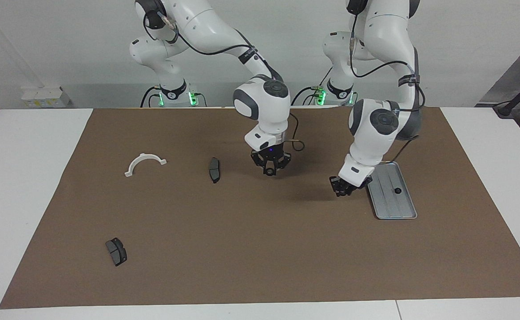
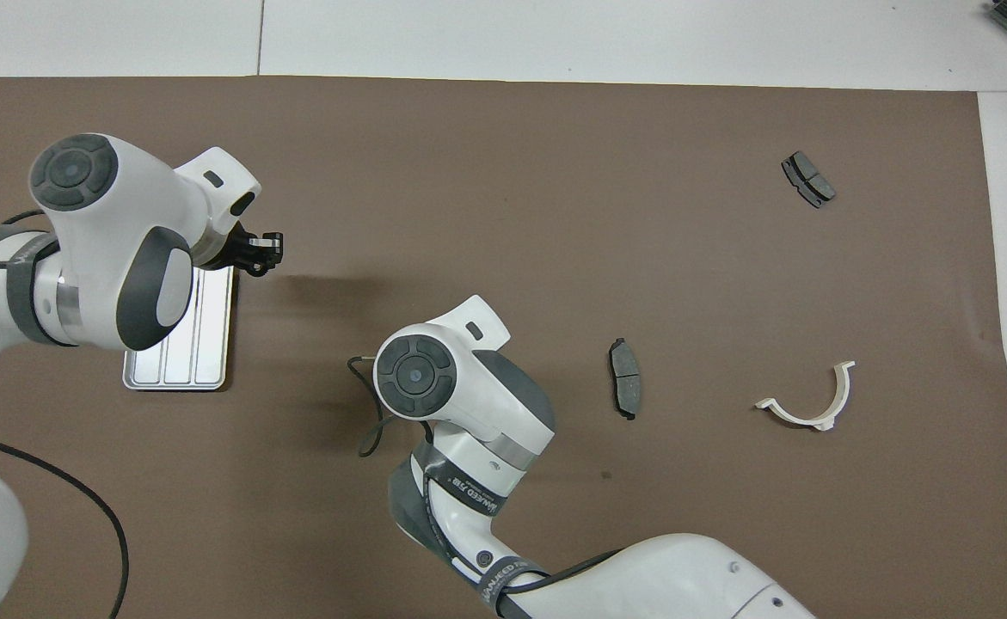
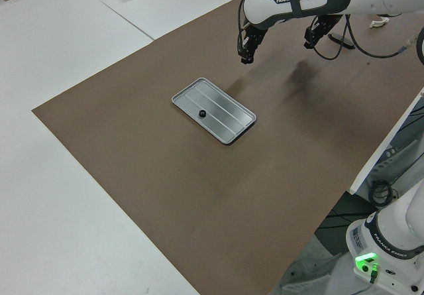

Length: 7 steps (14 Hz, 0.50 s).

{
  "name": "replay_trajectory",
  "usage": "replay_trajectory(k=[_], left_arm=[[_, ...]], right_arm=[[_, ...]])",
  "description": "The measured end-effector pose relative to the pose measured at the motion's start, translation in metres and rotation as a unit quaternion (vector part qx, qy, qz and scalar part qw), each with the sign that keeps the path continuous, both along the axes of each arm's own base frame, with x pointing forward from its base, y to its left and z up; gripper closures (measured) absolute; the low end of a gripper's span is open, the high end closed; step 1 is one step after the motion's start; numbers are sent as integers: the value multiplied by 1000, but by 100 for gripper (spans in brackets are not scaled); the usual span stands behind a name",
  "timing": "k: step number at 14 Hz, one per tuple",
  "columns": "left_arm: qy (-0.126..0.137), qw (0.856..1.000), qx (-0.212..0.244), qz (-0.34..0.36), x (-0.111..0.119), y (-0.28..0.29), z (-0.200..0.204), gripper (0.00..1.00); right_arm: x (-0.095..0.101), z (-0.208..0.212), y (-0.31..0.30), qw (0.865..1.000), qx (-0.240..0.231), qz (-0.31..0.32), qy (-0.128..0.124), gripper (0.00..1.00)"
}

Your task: Place bearing gear from tray to pile

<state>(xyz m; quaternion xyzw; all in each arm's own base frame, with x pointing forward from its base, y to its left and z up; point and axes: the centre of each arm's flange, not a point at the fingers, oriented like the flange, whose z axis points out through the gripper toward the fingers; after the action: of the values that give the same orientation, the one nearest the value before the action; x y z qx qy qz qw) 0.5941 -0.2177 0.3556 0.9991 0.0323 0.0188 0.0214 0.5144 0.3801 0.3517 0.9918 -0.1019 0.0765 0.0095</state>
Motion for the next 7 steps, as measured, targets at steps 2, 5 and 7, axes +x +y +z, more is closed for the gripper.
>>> replay_trajectory(k=[2, 5, 7], left_arm=[[1, 1000, -3, 4, -24, -48, -9, 64], [-5, 1000, -10, -1, -68, -106, -34, 64], [-2, 1000, -10, -10, -91, -129, -45, 64]], right_arm=[[3, 13, -62, 1000, -14, 8, 2, 65], [9, 19, -156, 999, -35, 34, 13, 65], [19, 14, -215, 998, -43, 50, 19, 65]])
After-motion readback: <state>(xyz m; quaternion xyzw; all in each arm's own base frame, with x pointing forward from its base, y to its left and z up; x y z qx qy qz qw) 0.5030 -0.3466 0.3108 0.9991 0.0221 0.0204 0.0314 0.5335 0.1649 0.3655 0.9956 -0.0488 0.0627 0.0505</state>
